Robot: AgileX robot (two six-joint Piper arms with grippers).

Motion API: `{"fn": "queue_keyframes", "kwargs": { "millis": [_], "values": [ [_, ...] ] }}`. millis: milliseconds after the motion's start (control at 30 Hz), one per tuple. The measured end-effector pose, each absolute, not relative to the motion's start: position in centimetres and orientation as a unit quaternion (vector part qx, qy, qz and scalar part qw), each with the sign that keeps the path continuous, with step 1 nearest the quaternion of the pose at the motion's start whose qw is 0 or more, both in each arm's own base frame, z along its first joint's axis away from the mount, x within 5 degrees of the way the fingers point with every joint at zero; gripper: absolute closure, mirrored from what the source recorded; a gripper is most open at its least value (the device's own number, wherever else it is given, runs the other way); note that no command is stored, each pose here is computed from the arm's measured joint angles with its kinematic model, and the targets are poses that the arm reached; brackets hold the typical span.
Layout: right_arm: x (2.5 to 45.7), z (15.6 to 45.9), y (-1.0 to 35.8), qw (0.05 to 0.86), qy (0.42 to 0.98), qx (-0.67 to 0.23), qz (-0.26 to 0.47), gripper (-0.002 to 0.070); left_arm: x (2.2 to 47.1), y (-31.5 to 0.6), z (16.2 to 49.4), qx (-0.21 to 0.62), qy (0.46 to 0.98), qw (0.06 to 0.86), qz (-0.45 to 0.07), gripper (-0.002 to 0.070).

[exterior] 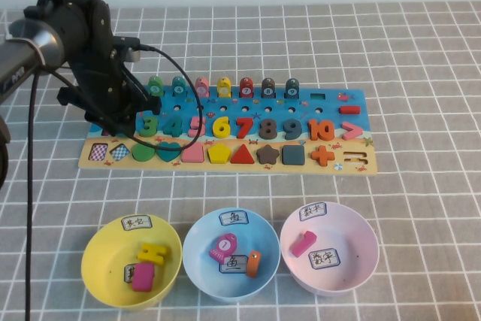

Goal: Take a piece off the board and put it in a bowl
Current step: Pick up the "number 2"

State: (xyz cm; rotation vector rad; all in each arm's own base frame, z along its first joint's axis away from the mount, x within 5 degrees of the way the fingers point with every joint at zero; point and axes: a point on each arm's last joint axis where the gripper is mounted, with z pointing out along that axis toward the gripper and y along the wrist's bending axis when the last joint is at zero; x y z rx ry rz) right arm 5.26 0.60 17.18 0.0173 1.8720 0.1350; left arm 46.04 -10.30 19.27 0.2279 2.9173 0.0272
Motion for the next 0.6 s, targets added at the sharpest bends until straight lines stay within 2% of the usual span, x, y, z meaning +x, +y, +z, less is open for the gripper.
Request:
{"fn": "queue_keyframes", "kwargs": {
  "millis": [300, 500, 600],
  "values": [
    [5.3, 17.2, 0.6, 0.591, 0.805, 0.007, 0.058, 0.0694, 46.1, -10.3, 20.3, 0.075, 0.992, 0.099, 0.009, 0.0556],
    [5.3, 17.2, 0.6, 0.591, 0.805, 0.007, 0.058, 0.0694, 46.2, -10.4, 20.7, 0.075, 0.992, 0.101, 0.009, 0.0560],
    [5.3, 17.2, 0.6, 0.591, 0.805, 0.007, 0.058, 0.0694, 46.2, -10.4, 20.7, 0.081, 0.991, 0.102, 0.009, 0.0540]
  ]
}}
